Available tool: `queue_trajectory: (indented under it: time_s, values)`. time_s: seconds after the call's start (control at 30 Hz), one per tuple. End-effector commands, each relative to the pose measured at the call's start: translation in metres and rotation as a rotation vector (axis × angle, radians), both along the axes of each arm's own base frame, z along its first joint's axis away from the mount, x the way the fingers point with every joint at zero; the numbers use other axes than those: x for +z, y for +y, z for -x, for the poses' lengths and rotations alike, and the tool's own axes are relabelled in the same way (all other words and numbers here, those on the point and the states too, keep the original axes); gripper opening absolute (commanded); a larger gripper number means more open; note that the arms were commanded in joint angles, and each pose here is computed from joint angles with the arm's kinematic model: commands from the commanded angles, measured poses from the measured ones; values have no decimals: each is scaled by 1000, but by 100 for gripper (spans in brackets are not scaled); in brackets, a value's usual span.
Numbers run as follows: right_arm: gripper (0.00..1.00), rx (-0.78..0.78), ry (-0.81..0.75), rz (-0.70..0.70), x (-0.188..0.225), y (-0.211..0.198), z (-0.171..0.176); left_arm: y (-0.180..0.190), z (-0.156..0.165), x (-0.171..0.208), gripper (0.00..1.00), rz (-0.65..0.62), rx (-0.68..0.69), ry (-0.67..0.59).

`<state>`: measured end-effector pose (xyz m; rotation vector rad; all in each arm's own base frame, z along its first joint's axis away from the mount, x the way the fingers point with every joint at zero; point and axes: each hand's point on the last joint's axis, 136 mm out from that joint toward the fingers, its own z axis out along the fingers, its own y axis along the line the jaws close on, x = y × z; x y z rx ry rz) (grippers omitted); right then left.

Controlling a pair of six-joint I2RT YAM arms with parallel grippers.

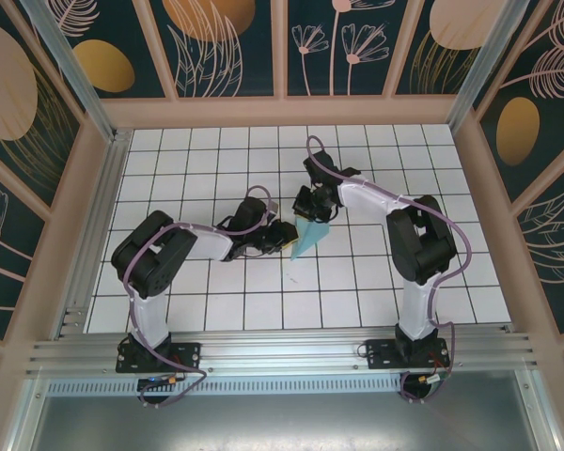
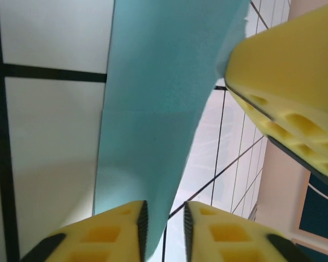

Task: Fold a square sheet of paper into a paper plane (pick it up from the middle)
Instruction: Fourth fold the wing at the center of the table.

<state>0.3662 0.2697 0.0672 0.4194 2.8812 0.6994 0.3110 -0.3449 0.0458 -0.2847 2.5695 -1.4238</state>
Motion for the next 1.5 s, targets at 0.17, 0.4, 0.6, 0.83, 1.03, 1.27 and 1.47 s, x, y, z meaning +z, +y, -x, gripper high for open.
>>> queue_trajectory:
  time_s: [0.17,0.4,0.6,0.83,1.03,1.27,1.47]
  values:
    - [0,1,-4,24,1,-4,-4,16,-1,17,17,36,62,-64]
    - [0,-11,-11,4,2,-1,-11,11,7,-8,0,-1,22,9]
    - [0,-7,-5,8,0,-1,-11,8,14,-22,0,-33,-21,45]
    - [0,-6,6,11,-3,-2,-8,-2,19,-17,0,-17,-82,33]
    - [0,-5,6,10,-4,-2,-8,-2,21,-29,0,-60,-96,56]
    - [0,-10,0,-5,-4,2,-12,13,28,-49,0,-157,-90,92]
    - [0,-18,10,-5,-13,4,-15,14,29,-51,0,-163,-84,97]
